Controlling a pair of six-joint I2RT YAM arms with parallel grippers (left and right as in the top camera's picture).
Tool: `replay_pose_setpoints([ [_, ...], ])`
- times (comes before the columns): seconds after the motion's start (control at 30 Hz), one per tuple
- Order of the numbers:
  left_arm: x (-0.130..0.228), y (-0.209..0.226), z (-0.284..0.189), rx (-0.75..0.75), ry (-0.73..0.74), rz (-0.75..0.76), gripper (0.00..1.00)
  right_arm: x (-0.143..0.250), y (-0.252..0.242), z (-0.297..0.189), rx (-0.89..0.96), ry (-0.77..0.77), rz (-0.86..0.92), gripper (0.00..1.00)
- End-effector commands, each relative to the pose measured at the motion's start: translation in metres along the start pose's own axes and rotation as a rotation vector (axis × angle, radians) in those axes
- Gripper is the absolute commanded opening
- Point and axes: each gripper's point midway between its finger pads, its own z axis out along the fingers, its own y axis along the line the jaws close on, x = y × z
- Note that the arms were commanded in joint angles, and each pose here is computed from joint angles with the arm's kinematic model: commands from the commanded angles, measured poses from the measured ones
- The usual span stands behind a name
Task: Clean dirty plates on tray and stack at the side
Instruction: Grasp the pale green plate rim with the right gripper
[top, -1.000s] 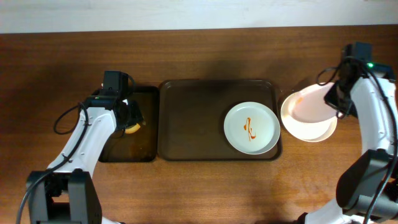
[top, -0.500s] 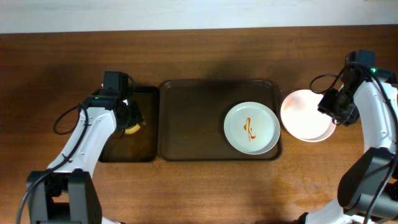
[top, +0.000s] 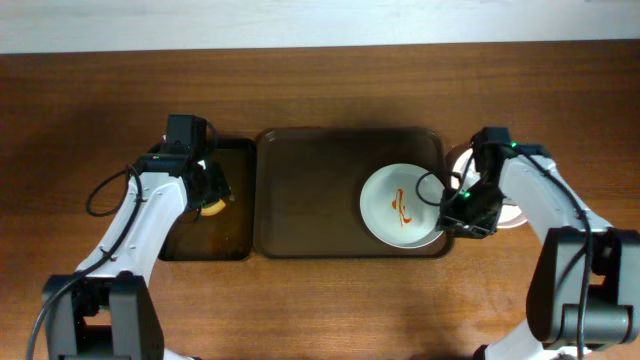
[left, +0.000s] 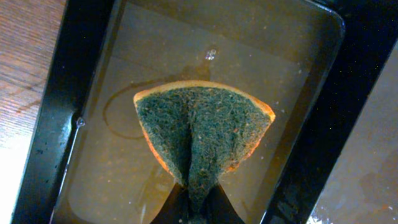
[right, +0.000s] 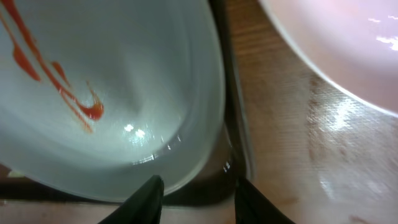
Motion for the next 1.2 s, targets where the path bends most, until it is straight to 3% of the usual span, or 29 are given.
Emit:
replay_pose_setpoints([
  [0.0, 0.001, 0.003, 0.002, -0.011, 0.005, 0.011, 0.0, 0.002, 0.006, 0.013, -0.016, -0.018, 0.027, 0.34],
  [0.07, 0.001, 0.004, 0.002, -0.012, 0.006, 0.012, 0.0, -0.003, 0.007, 0.022, -0.026, -0.054, 0.033, 0.29],
  [0.2, 0.001, 0.004, 0.002, -0.012, 0.005, 0.06, 0.0, -0.016, 0.017, 0.033, -0.044, -0.13, -0.018, 0.09],
  [0.27, 0.001, 0.004, 0.002, -0.012, 0.005, 0.096, 0.0, -0.017, 0.027, 0.035, -0.051, -0.145, -0.049, 0.05],
  [0.5, 0.01, 0.004, 0.034, -0.026, 0.078, 0.333, 0.0, -0.013, 0.092, 0.045, -0.086, -0.211, -0.215, 0.04],
  [0.83, 0.041, 0.011, 0.101, -0.06, 0.232, 0.344, 0.0, -0.009, 0.103, 0.048, -0.079, -0.221, -0.259, 0.04],
  [0.97, 0.026, 0.007, 0.075, -0.049, 0.191, 0.34, 0.0, -0.011, 0.104, 0.047, -0.081, -0.234, -0.262, 0.04],
  [1.17, -0.025, -0.023, -0.015, 0.113, -0.097, 0.319, 0.0, -0.031, 0.119, 0.04, -0.127, -0.329, -0.293, 0.04],
])
